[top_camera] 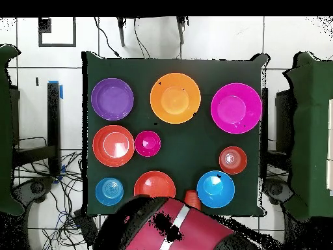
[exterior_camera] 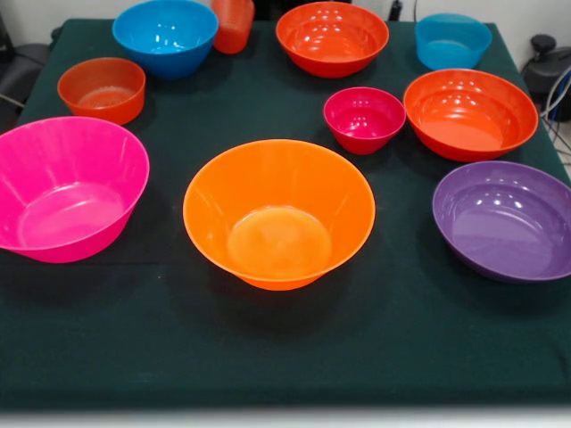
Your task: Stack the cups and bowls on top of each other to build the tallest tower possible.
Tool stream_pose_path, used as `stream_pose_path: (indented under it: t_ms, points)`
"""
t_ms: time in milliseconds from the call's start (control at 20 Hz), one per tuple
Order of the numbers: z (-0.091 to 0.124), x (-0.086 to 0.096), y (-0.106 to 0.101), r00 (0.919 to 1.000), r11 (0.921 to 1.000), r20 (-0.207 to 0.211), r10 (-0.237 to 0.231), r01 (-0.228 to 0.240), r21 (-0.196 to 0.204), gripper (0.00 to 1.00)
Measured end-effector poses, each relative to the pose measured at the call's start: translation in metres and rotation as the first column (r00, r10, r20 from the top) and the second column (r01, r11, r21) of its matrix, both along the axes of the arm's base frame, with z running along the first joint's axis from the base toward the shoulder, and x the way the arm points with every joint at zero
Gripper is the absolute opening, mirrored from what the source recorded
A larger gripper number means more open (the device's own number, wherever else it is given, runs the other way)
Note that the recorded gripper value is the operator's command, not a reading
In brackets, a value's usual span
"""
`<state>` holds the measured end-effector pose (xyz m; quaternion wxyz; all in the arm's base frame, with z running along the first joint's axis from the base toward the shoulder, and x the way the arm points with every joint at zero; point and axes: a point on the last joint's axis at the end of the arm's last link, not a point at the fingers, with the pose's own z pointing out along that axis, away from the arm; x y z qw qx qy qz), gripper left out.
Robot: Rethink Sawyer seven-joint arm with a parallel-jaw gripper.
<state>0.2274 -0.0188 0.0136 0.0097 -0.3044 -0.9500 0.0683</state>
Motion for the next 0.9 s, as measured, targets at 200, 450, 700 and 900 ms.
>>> stream_pose_path:
  t_ms: [200, 450, 700, 900]
  points:
    - [-0.003, 0.002, -0.001, 0.9990, 1.0000, 0.044, 0.006, -0.006, -0.002, 1.00]
    - [-0.007, 0.001, -0.001, 0.9968, 1.0000, 0.079, 0.008, -0.008, 0.001, 1.00]
    - [-0.013, 0.002, -0.004, 0.9952, 1.0000, 0.098, 0.000, 0.000, 0.004, 1.00]
    - [-0.019, 0.003, -0.007, 0.9936, 1.0000, 0.113, -0.002, 0.001, 0.004, 1.00]
